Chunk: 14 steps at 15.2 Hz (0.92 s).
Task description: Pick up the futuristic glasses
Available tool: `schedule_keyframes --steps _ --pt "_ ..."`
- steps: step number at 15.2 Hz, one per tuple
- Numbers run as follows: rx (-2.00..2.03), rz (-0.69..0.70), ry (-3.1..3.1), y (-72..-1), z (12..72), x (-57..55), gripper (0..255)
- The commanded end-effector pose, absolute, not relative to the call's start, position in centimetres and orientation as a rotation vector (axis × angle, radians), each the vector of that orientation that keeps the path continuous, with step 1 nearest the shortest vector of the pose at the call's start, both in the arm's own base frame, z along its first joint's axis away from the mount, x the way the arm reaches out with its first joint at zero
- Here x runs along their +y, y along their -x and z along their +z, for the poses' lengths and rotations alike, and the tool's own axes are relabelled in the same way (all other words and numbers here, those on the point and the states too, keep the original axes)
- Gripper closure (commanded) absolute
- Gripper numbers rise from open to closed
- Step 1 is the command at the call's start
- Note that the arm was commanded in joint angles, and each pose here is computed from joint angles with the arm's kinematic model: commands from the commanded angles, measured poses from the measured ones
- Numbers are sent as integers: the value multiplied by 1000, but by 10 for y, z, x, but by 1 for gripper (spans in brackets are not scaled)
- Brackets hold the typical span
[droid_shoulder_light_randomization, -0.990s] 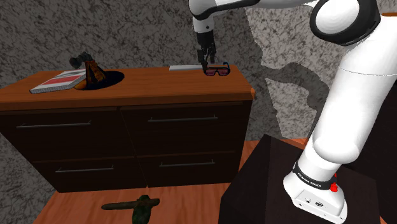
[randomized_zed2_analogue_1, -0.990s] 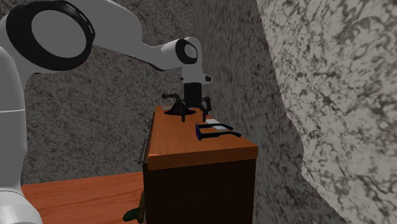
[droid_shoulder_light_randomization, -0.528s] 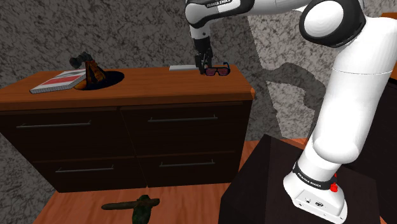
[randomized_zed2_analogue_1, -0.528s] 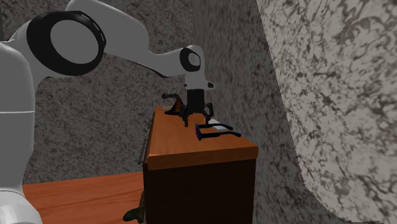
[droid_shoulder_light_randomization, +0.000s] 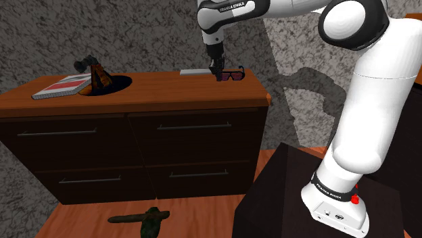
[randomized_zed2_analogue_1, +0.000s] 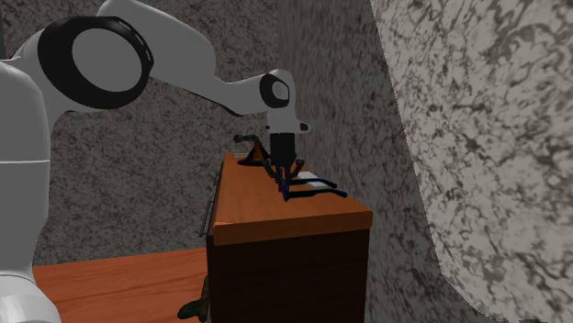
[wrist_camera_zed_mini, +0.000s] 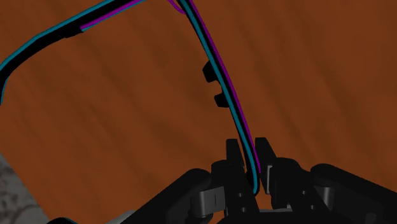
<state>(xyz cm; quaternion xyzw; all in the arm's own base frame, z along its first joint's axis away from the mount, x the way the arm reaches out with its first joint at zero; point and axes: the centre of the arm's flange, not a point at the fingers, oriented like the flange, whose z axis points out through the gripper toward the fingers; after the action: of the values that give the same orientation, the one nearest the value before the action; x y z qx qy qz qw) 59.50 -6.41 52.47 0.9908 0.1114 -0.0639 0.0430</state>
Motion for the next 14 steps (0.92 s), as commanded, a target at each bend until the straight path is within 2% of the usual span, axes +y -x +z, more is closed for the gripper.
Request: schedule_keyframes --steps 1,5,14 --pt "340 -195 -3030 -595 525 -64 255" --pt "340 -195 -3030 -595 524 -65 255" --pt "340 -195 -3030 -595 572 -65 255"
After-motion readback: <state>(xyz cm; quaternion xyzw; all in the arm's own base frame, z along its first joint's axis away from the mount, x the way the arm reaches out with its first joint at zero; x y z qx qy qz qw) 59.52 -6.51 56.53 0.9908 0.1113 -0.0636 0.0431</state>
